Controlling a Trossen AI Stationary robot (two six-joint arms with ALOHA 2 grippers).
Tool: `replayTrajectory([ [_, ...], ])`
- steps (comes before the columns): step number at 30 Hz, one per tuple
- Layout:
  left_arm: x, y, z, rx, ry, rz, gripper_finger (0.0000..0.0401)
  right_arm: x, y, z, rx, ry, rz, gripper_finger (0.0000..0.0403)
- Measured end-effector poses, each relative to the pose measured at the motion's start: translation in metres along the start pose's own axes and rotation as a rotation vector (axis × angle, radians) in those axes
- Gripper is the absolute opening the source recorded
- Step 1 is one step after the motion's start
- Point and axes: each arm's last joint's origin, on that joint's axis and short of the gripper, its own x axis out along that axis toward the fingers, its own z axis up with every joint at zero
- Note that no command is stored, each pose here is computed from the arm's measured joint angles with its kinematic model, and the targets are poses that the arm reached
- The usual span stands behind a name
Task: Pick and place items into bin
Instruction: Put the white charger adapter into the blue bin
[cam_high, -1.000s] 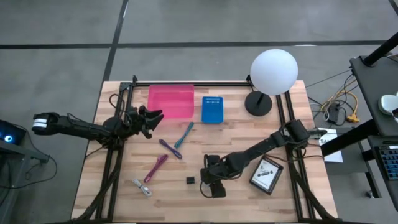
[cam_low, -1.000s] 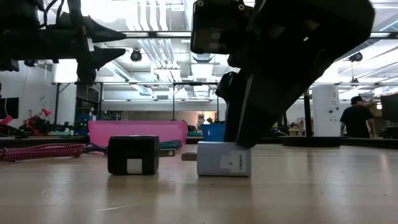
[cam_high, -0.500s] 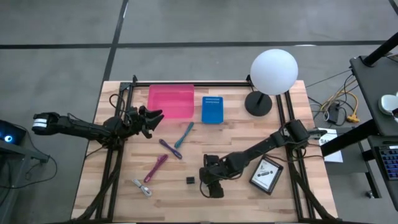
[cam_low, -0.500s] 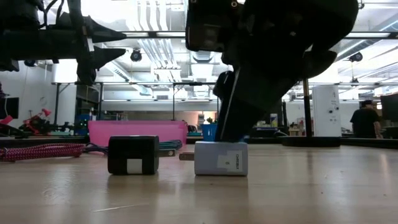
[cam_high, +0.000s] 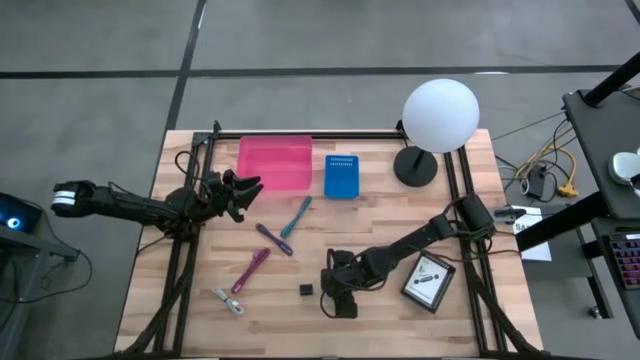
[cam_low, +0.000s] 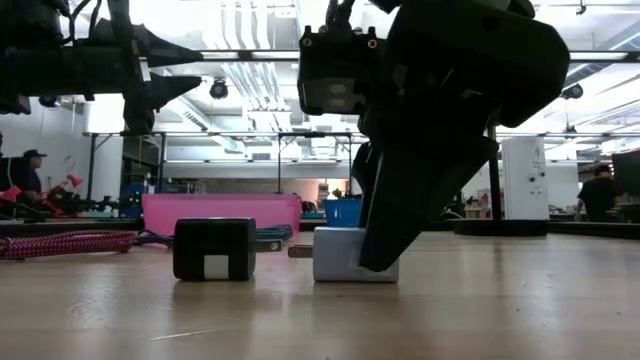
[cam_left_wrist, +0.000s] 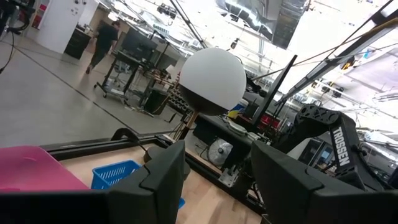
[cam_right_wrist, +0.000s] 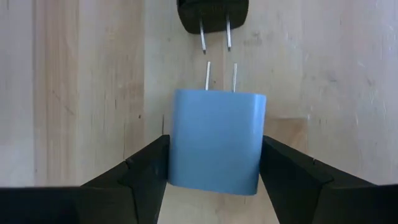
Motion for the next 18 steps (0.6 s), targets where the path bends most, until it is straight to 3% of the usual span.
replayTrajectory([
  [8,0.0000,0.0000,-0.0001,0.000,0.000,0.000,0.0169,-0.0009,0.0007,0.0014,0.009,-0.003,0.002,0.0184],
  [18,-0.0001,-0.0001,0.0004,-0.002,-0.002,-0.001,0.0169,-0.0085,-0.0062,0.0072,0.022,-0.053,-0.067,0.0184],
])
